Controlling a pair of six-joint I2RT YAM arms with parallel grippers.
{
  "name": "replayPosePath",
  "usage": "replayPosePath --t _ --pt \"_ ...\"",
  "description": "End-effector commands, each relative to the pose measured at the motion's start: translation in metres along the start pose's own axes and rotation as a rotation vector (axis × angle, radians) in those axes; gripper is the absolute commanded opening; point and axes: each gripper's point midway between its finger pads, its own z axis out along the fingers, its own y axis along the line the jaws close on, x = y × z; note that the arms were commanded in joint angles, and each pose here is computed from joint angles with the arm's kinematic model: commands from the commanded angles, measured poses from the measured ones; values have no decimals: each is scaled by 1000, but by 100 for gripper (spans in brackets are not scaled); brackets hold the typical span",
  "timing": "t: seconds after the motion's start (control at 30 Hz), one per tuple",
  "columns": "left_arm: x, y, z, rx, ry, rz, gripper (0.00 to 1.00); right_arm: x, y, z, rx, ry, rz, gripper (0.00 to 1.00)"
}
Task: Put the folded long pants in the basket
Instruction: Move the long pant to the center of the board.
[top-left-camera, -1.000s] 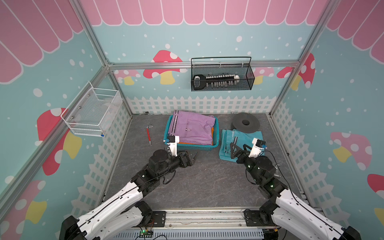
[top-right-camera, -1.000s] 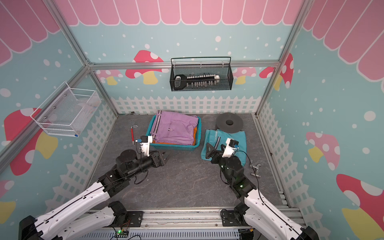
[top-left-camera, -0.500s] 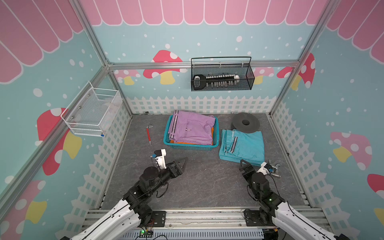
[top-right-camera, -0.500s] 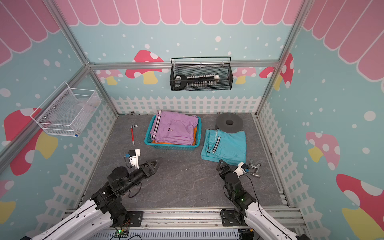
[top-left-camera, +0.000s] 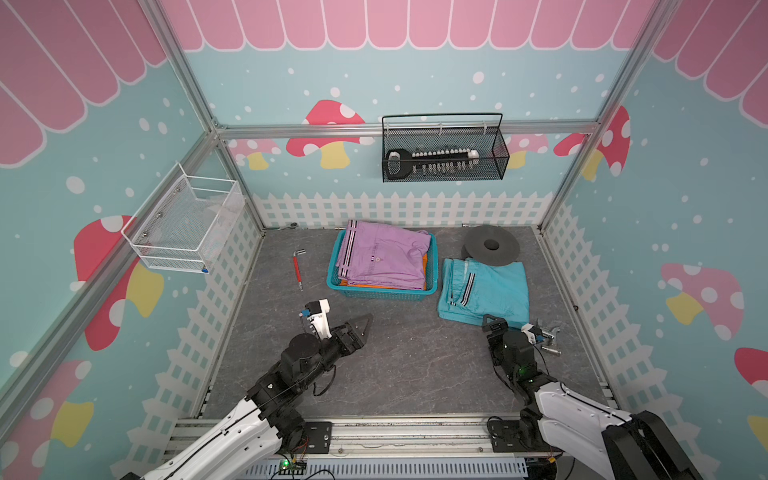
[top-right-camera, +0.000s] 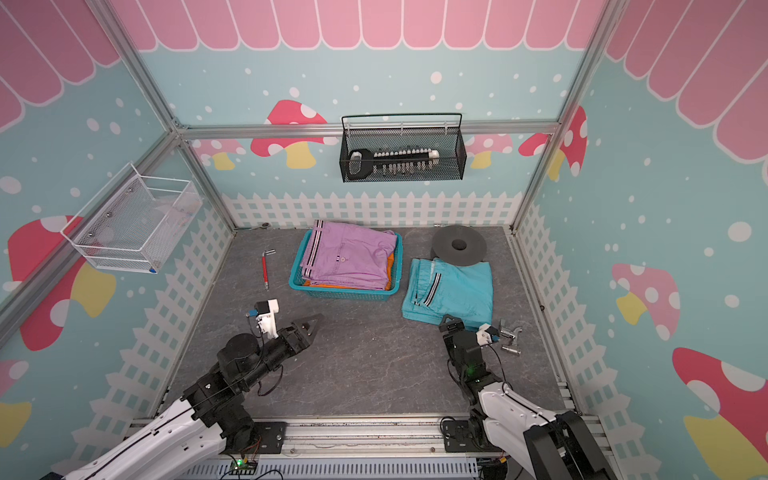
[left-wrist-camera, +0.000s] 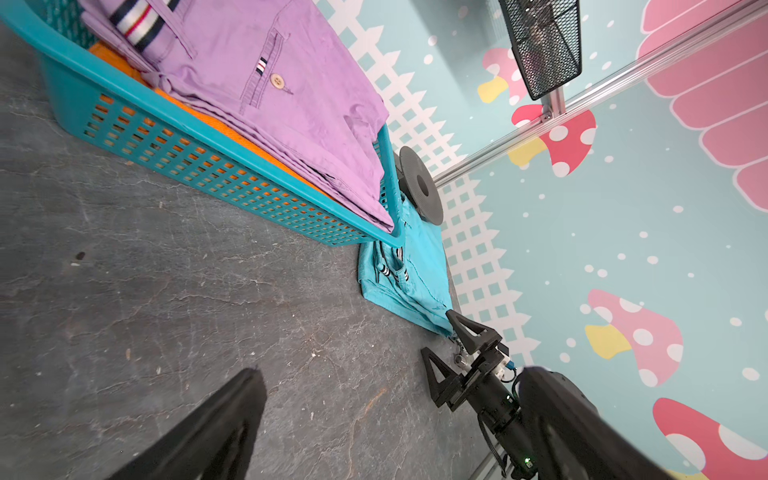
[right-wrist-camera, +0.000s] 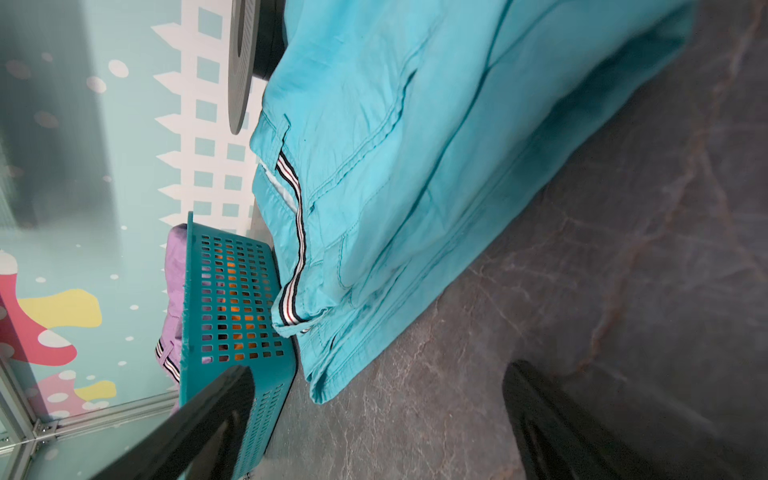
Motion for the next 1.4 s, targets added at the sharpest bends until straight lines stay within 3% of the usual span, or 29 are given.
replayPosePath --t 0.0,0.23,0.37,0.43,0.5,0.6,0.63,0.8,1.07,1.37 --pt "1 5 2 -32 8 15 99 -12 -8 5 52 -43 4 100" --pt "4 6 5 -39 24 15 99 -9 -11 33 93 26 15 97" --pt "3 6 4 -37 15 19 99 -14 -20 49 170 4 -24 93" --pt "3 7 5 -42 17 29 99 -14 -15 57 170 9 -60 78" --pt "4 8 7 -49 25 37 99 -10 -13 62 172 37 -67 47" --pt "8 10 11 -56 52 44 99 -8 -12 65 171 60 -70 9" --pt "9 8 12 -52 58 47 99 -6 -12 64 170 66 -68 0" --pt "13 10 18 -60 79 56 99 5 -18 53 173 133 -43 0" --pt "37 8 44 -20 206 77 99 52 -18 16 305 439 -101 0" --pt "72 28 90 -41 352 81 99 84 -41 -27 297 478 -165 0"
